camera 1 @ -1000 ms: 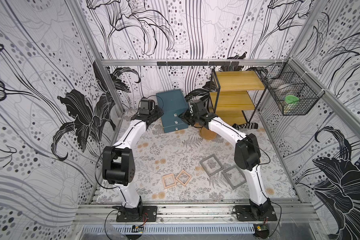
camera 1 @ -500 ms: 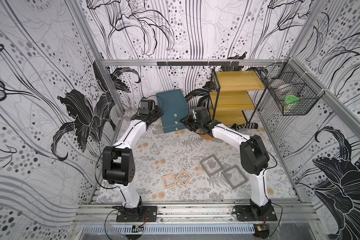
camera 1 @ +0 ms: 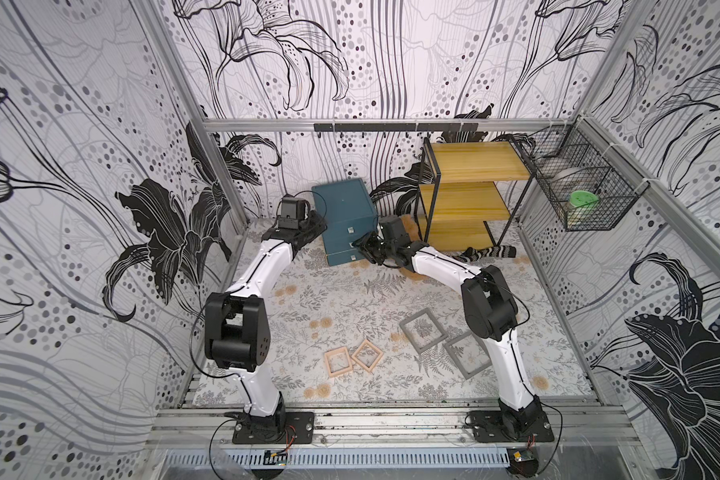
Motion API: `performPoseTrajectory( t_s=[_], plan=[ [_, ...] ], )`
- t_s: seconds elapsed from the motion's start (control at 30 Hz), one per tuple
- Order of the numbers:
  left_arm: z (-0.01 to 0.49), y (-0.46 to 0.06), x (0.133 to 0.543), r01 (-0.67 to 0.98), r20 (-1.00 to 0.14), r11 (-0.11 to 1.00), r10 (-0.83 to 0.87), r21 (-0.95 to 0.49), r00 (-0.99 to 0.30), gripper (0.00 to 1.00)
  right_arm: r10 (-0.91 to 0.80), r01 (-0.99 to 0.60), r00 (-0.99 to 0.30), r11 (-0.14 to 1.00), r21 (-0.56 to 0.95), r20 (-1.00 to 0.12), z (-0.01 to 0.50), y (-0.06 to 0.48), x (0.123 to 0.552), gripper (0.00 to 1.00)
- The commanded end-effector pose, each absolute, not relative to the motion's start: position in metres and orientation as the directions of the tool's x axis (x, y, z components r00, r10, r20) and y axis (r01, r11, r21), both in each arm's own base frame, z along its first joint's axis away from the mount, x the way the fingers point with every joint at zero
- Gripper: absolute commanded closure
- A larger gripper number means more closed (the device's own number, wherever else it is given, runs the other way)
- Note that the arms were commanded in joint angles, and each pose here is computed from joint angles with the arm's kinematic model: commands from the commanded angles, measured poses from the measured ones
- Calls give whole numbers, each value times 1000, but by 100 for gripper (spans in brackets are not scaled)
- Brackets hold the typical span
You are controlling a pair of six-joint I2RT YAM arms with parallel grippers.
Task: Place the brooch boxes into the drawer by color
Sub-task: Open the drawer in the storage box.
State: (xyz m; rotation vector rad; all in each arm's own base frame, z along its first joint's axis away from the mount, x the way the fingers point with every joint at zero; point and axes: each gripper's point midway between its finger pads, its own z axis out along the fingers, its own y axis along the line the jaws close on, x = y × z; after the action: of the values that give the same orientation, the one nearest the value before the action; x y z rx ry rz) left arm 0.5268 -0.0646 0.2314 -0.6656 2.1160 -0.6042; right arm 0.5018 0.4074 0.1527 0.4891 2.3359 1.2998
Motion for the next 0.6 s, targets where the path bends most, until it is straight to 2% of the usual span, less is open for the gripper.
performPoseTrajectory(
  t_s=[0.0,0.57],
  plan=[
    [220,-63,519,-275,-533,752,-631,-599,-564,62,497,102,-851,474,875,-170,151,416,506,60],
    [218,-64,522,-272,-529,752,-629,-601,-570,62,524,135,-842,437,889,-129,145,426,518,69]
  ],
)
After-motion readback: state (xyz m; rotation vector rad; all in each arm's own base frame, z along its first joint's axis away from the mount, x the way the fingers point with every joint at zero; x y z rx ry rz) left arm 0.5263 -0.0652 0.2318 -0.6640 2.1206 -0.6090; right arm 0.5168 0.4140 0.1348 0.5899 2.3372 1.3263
